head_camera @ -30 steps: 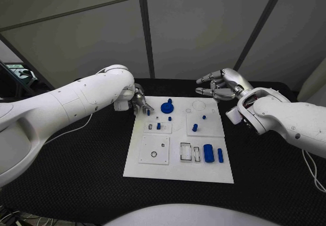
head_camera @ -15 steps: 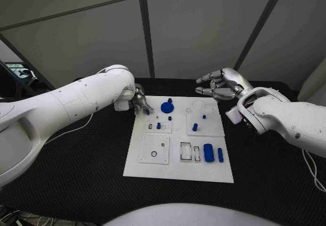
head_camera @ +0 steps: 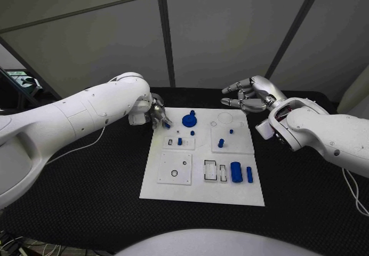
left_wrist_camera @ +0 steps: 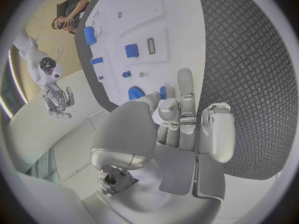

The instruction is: Assemble the parts on the task board

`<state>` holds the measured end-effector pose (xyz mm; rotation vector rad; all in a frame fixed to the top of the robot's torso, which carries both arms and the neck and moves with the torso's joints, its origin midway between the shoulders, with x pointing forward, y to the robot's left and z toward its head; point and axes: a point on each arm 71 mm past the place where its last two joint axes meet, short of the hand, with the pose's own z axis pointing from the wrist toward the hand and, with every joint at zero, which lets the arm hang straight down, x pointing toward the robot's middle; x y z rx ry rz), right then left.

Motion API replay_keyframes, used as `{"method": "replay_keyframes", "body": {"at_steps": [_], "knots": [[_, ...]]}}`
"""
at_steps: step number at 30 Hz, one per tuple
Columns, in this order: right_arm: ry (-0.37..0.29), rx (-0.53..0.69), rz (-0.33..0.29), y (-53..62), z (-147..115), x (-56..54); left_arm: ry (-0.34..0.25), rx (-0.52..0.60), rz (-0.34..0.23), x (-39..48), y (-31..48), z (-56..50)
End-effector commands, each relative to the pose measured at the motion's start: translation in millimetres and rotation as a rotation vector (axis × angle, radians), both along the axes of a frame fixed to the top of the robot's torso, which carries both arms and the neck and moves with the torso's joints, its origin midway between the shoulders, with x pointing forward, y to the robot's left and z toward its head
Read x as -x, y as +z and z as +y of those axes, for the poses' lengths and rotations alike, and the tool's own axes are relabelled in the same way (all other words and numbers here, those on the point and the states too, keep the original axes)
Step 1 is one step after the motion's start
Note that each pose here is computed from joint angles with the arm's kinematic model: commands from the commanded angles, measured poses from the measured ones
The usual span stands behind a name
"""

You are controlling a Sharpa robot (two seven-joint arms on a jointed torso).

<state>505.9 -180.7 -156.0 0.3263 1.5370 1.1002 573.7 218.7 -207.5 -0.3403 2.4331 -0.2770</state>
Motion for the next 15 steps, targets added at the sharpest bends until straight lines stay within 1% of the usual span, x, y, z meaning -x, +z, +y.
{"method": "replay_keyframes", "body": {"at_steps": [1,6,9,15], "knots": [[0.010,0.000,0.004,0.7,0.4,0.0,0.010,0.066,-0.009,1.6,2.9,-1.5],[0.007,0.001,0.003,0.7,-0.7,-0.2,0.026,0.098,-0.025,7.3,7.1,2.6],[0.006,0.001,0.002,0.8,-1.3,-0.2,0.029,0.114,-0.039,12.7,10.5,4.3],[0.003,0.001,0.001,0.8,-2.5,-0.4,0.023,0.135,-0.071,26.6,17.7,5.6]]}}
